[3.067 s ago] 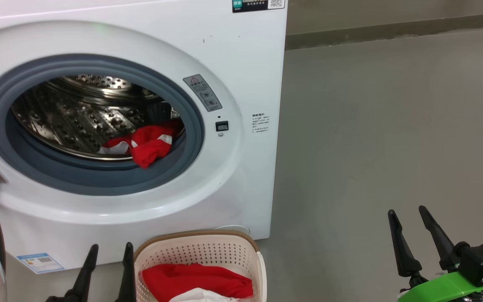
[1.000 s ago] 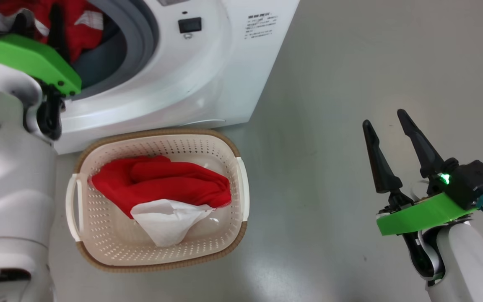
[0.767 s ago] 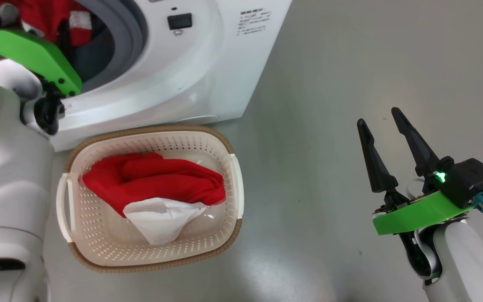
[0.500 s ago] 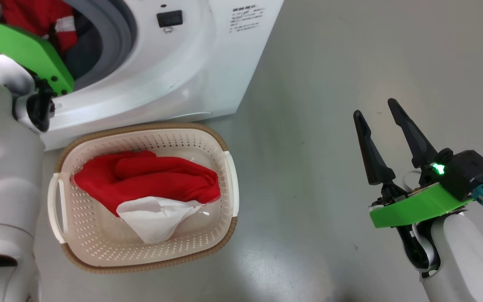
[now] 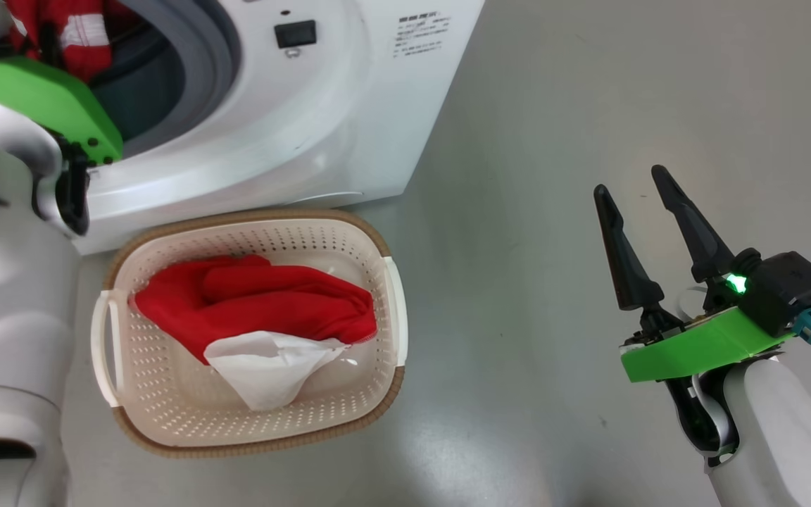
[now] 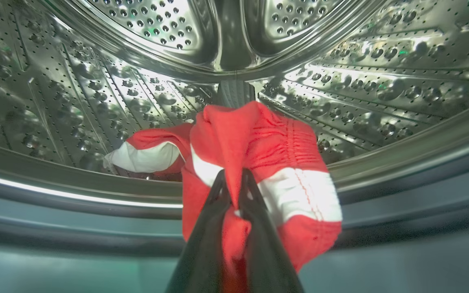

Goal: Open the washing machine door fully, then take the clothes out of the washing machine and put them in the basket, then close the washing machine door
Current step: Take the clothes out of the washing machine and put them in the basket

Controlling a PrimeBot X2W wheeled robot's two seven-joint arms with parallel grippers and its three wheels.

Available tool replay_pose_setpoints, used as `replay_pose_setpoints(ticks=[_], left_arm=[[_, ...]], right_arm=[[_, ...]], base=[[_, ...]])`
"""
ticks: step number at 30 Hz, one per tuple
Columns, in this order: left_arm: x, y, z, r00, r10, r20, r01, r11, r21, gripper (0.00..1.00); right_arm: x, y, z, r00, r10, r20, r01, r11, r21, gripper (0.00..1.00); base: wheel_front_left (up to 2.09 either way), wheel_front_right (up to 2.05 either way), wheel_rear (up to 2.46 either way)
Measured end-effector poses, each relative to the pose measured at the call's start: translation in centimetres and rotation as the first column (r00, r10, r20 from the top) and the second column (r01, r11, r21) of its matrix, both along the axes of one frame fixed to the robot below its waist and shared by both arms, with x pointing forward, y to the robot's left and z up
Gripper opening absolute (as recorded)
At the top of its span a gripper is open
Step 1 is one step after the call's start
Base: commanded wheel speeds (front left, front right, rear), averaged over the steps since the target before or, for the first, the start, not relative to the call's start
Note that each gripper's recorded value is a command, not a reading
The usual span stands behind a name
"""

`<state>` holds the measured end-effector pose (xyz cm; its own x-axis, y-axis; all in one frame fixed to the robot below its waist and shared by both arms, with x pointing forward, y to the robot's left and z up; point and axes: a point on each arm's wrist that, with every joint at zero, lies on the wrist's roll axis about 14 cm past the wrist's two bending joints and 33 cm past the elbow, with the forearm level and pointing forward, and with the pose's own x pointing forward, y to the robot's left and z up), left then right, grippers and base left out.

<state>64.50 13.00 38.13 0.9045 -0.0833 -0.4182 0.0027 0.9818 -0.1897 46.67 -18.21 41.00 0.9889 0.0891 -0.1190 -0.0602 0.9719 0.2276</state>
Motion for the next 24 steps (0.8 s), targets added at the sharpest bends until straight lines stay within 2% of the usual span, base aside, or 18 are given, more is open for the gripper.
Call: replay_pose_setpoints(ticks=[12, 16, 24], left_arm=[[-0.6, 1.6, 4.0, 0.978, 0.031, 0.207, -0.024, 0.999, -0.037, 0.00], [-1.2, 2.3, 6.5, 0.951, 0.057, 0.302, -0.040, 0.997, -0.061, 0.00], [-4.7, 3.5, 9.0, 0.912, 0.104, 0.397, -0.076, 0.994, -0.084, 0.00]], right_arm=[[0.3, 0.6, 1.4, 0.999, 0.014, 0.037, -0.015, 1.000, 0.010, 1.00], [0.2, 0.6, 2.3, 0.998, 0.012, 0.057, -0.013, 1.000, 0.011, 1.00], [-1.1, 0.5, 3.2, 0.998, 0.003, 0.064, -0.004, 1.000, 0.015, 1.00]], base=[[0.00, 0.00, 0.00], [0.00, 0.00, 0.00], [0.00, 0.00, 0.00]])
